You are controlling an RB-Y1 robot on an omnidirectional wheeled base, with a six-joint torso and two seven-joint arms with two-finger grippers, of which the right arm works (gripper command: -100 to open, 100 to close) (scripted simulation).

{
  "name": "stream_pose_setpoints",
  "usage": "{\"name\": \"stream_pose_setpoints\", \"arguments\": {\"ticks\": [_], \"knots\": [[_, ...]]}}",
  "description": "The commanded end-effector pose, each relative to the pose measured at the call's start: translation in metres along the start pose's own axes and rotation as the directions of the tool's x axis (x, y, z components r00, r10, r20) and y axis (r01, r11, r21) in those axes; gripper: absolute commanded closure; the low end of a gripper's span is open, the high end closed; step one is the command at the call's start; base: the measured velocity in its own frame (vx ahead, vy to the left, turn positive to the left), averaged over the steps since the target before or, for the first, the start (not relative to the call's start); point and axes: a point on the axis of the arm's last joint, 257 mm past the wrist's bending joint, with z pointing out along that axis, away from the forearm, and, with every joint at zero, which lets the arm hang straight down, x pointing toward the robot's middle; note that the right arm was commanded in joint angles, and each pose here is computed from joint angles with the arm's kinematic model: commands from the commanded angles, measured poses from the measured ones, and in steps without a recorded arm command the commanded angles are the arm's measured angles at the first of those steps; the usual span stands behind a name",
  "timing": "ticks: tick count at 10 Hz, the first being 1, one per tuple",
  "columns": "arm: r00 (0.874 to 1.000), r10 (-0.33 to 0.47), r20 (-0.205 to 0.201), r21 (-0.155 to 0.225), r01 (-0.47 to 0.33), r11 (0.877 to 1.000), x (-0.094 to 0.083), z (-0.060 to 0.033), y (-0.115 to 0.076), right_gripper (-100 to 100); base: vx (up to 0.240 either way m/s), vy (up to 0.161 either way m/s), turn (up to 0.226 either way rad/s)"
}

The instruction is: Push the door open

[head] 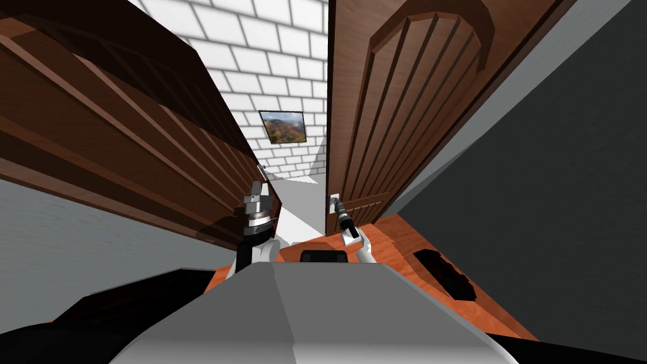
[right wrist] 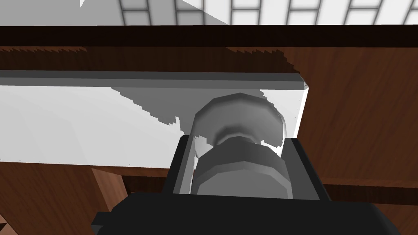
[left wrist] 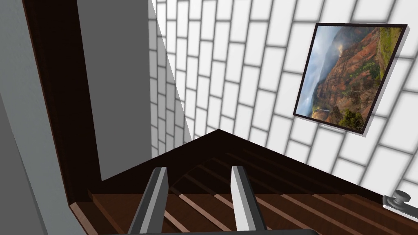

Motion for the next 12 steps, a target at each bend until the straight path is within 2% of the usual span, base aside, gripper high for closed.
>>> {"name": "stream_pose_setpoints", "arguments": {"ticks": [1, 5, 10, 12], "knots": [[1.0, 0.001, 0.001, 0.005, -0.001, 1.0, 0.0, -0.0019, -0.003, 100, 0.0, 0.0, 0.0], [1.0, -0.009, 0.029, 0.002, 0.009, 1.0, -0.017, 0.0009, -0.001, 100, 0.136, 0.082, -0.039], [0.996, -0.023, 0.092, 0.007, 0.022, 1.0, -0.052, 0.0022, -0.001, 100, 0.172, 0.119, -0.062], [0.994, -0.025, 0.108, 0.008, 0.025, 1.0, -0.061, 0.0023, -0.001, 100, 0.131, 0.092, -0.05]]}}
